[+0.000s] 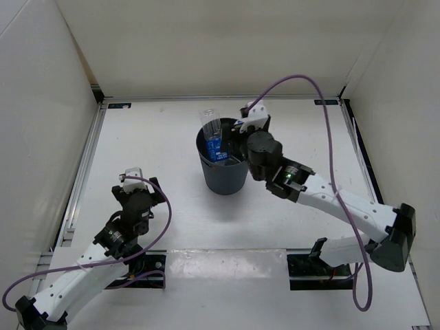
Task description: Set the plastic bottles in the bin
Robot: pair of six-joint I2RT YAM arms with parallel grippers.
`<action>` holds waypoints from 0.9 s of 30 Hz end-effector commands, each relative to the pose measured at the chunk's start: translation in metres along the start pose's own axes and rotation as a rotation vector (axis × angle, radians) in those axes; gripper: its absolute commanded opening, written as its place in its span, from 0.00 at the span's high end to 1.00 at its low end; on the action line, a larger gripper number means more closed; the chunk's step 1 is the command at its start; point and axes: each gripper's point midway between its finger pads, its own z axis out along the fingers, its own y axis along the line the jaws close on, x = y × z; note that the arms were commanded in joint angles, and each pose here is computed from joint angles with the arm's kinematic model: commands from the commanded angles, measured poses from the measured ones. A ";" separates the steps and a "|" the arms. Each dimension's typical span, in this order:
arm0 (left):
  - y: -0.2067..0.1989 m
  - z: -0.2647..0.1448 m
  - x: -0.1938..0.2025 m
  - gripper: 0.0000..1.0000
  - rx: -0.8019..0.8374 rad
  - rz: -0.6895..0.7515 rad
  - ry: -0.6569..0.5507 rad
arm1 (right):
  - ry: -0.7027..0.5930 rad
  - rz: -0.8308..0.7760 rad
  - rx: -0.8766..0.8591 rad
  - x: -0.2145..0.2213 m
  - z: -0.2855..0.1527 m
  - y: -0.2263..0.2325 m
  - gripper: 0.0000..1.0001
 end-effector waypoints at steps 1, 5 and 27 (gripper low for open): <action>-0.002 -0.001 -0.011 0.00 0.009 -0.026 -0.024 | -0.115 0.086 0.091 -0.069 -0.021 -0.038 0.10; -0.001 -0.002 -0.010 0.00 0.008 -0.031 -0.025 | -0.072 0.116 0.202 -0.071 -0.041 -0.083 0.10; -0.002 -0.001 -0.010 0.00 0.011 -0.028 -0.021 | 0.337 0.137 0.679 0.111 -0.158 -0.225 0.10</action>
